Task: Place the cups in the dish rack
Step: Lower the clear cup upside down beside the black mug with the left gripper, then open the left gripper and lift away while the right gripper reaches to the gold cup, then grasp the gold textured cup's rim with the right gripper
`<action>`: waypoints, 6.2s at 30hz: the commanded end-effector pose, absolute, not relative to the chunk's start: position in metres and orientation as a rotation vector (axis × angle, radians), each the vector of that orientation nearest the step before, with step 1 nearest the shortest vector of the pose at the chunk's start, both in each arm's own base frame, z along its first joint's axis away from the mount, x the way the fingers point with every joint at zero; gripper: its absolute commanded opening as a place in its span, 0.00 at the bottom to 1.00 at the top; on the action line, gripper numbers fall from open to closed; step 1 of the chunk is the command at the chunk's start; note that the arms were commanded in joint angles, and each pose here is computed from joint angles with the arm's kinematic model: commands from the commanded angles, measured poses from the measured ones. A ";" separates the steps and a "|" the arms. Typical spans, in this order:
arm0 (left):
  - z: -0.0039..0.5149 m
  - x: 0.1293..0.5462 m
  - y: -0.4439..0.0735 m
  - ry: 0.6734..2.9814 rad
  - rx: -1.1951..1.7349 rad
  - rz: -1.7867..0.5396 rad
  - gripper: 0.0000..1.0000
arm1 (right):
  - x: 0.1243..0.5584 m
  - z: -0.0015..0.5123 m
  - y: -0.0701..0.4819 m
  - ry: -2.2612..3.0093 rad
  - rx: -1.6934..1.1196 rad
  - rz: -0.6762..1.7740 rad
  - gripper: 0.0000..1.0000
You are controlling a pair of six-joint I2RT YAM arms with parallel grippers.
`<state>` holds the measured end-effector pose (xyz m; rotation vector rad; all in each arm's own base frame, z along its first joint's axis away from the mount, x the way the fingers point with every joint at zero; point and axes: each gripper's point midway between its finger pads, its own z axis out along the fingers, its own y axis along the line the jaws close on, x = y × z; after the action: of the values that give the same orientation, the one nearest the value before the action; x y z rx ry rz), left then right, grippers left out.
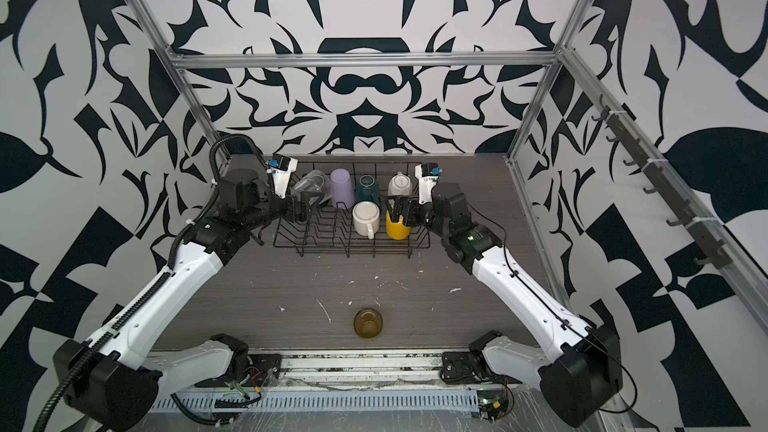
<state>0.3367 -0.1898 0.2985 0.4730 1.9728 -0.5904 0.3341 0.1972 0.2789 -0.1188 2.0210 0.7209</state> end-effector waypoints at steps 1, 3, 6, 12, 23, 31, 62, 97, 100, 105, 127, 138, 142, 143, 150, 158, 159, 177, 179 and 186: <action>0.292 0.340 -0.178 2.067 0.413 -0.518 0.00 | 0.339 0.297 0.186 1.948 -0.074 0.665 0.99; 0.286 0.342 -0.175 2.120 0.395 -0.497 0.00 | 0.338 0.296 0.185 1.951 -0.073 0.668 0.99; 0.278 0.342 -0.172 2.193 0.377 -0.480 0.00 | 0.336 0.290 0.182 1.950 -0.058 0.662 0.99; 0.251 0.349 -0.166 2.342 0.336 -0.437 0.00 | 0.337 0.290 0.181 1.950 -0.067 0.649 0.99; 0.205 0.355 -0.154 2.581 0.280 -0.318 0.00 | 0.335 0.286 0.179 1.952 -0.066 0.646 0.99; 0.178 0.359 -0.149 2.690 0.263 -0.245 0.00 | 0.335 0.284 0.182 1.954 -0.065 0.668 0.98; 0.104 0.386 -0.141 2.863 0.208 -0.150 0.68 | 0.338 0.280 0.186 1.971 -0.095 0.667 0.97; 0.198 0.387 -0.127 2.449 0.075 -0.212 0.99 | 0.315 0.230 0.211 2.241 -0.357 0.558 0.83; 0.198 0.385 -0.140 2.420 0.076 -0.329 1.00 | 0.317 0.231 0.210 2.233 -0.354 0.543 0.83; 0.188 0.390 -0.156 2.440 0.045 -0.447 1.00 | 0.317 0.239 0.208 2.217 -0.356 0.536 0.83; 0.144 0.397 -0.191 2.514 0.002 -0.694 0.99 | 0.317 0.238 0.211 2.214 -0.357 0.547 0.83; 0.220 0.397 -0.167 2.258 0.011 -0.581 0.99 | 0.283 0.238 0.224 2.267 -0.589 0.606 0.77; 0.259 0.394 -0.152 2.069 -0.015 -0.544 0.99 | 0.241 0.217 0.238 2.365 -0.774 0.588 0.73; 0.269 0.391 -0.149 2.018 -0.017 -0.543 0.99 | 0.229 0.210 0.242 2.393 -0.818 0.580 0.72; 0.304 0.374 -0.126 1.824 -0.059 -0.496 0.99 | 0.172 0.168 0.252 2.554 -0.922 0.561 0.64; 0.306 0.370 -0.117 1.809 -0.068 -0.451 0.99 | 0.122 0.133 0.247 2.698 -0.979 0.522 0.55; 0.307 0.370 -0.117 1.808 -0.069 -0.449 0.99 | 0.119 0.132 0.247 2.703 -0.976 0.523 0.54; 0.306 0.362 -0.108 1.784 -0.093 -0.423 0.99 | 0.117 0.084 0.280 2.751 -0.987 0.394 0.39; 0.304 0.361 -0.107 1.791 -0.094 -0.420 0.99 | 0.119 0.081 0.283 2.750 -0.994 0.372 0.33; 0.302 0.360 -0.102 1.786 -0.113 -0.399 0.99 | 0.125 0.076 0.289 2.755 -0.997 0.322 0.11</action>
<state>0.3613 -0.1088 0.2955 -0.0944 1.8195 -0.4175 0.1161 0.2777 0.0630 -1.0141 2.8085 0.3013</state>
